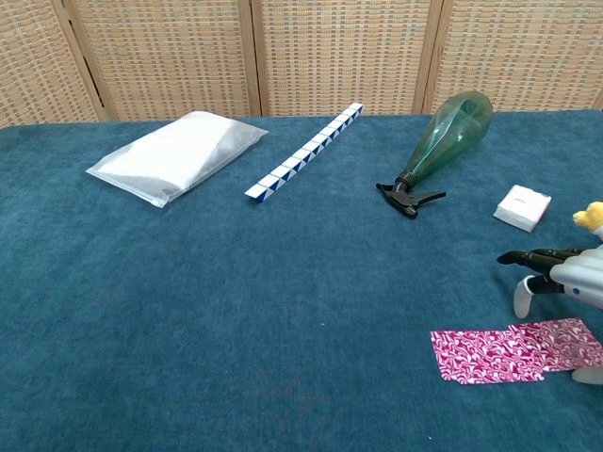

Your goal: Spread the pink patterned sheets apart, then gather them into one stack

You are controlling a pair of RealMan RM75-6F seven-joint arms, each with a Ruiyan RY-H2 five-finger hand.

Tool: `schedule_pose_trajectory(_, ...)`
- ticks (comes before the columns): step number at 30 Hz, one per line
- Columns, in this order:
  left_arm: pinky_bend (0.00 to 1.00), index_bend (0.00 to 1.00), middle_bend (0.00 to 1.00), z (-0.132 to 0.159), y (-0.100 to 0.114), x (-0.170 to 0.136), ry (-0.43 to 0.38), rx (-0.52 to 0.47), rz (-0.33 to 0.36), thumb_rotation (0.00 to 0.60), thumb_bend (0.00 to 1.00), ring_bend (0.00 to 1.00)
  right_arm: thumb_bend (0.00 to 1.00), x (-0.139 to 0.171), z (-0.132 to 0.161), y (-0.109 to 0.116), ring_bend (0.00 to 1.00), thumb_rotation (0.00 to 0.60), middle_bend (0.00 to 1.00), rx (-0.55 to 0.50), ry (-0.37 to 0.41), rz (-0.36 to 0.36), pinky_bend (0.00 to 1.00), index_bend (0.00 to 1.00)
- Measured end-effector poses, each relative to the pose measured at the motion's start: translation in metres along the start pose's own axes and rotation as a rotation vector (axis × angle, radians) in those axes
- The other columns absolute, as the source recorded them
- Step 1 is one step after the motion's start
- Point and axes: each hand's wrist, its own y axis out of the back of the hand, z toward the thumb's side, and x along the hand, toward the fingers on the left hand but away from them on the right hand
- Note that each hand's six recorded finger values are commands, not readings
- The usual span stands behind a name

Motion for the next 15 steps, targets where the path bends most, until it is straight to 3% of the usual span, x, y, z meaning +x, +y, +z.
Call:
schedule_pose_trajectory(8, 0.0, 0.0, 0.0, 0.0, 0.0, 0.0001, 0.001, 0.0, -0.001, 0.6, 0.02, 0.0, 0.26, -0.0012, -0.0022, -0.0045, 0.0, 0.6, 0.0, 0.003, -0.003, 0.018, 0.12, 0.4)
schedule_pose_trajectory(15, 0.0, 0.0, 0.0, 0.0001, 0.0001, 0.0001, 0.001, 0.0, 0.0, 0.6, 0.02, 0.0, 0.36, -0.0003, -0.0023, -0.0047, 0.0, 0.6, 0.0, 0.001, 0.002, 0.014, 0.12, 0.52)
